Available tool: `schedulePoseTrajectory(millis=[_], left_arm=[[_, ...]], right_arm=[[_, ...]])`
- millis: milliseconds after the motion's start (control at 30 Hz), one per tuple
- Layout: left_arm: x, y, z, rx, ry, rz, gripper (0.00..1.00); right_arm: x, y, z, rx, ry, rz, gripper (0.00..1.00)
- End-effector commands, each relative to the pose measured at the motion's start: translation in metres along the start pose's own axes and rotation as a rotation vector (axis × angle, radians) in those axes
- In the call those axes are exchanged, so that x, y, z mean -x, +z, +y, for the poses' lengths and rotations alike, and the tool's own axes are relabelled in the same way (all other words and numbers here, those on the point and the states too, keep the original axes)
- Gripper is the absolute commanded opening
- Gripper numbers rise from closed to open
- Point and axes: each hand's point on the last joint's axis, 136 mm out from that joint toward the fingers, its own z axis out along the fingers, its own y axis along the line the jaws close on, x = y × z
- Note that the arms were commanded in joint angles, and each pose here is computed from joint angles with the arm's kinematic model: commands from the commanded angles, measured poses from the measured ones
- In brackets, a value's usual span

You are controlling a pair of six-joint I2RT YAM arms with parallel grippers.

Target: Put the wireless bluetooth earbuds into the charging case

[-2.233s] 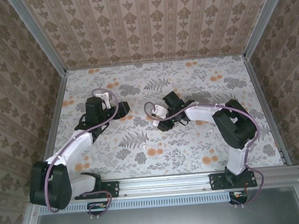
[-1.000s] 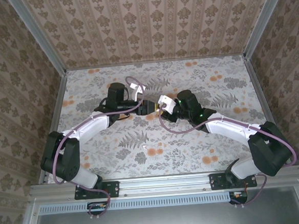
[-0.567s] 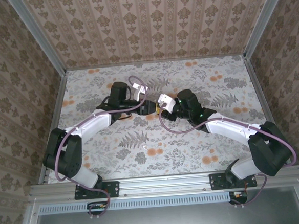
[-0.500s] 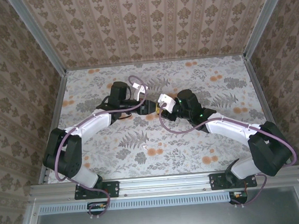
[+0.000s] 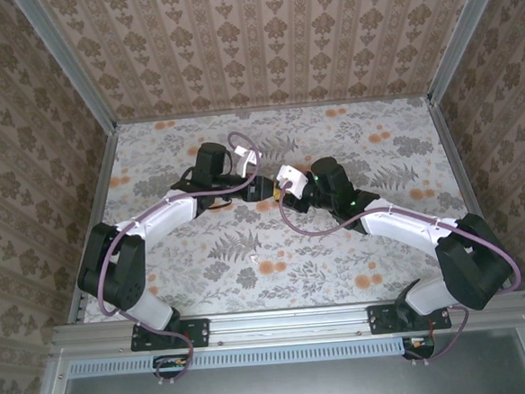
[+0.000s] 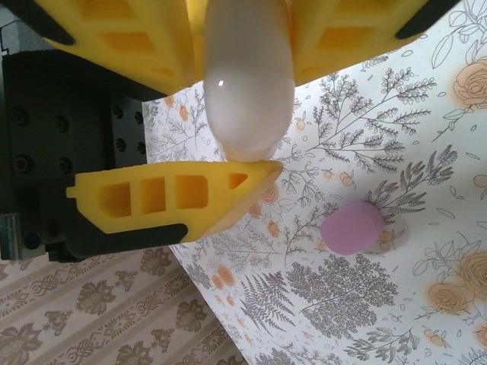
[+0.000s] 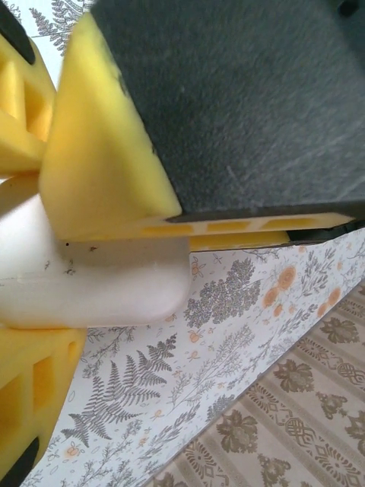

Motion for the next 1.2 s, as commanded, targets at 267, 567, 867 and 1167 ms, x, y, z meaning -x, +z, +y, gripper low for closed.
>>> schedulePoseTrajectory(millis=[267,567,867,1167], left_arm=[[0.010,0.002,-0.012,-0.032,0.051,-0.001,0.21],[0.047,-0.034,-0.039,0.053,0.265,-0.224,0.16],[0.077,-0.082,-0.094,0.085,0.756,-0.609,0.15],[0.083,-0.074,-0.119,0.018,0.901,-0.727,0.16]], right_arm=[[0.030,-0.017,-0.003,-0.014,-0.036,-0.098,0.45],[0.058,-0.059,-0.020,-0.059,0.111,-0.167,0.68],[0.091,-0.124,-0.050,0.009,0.576,-0.265,0.72],[0.110,-0.136,-0.069,0.158,0.933,-0.264,0.70]])
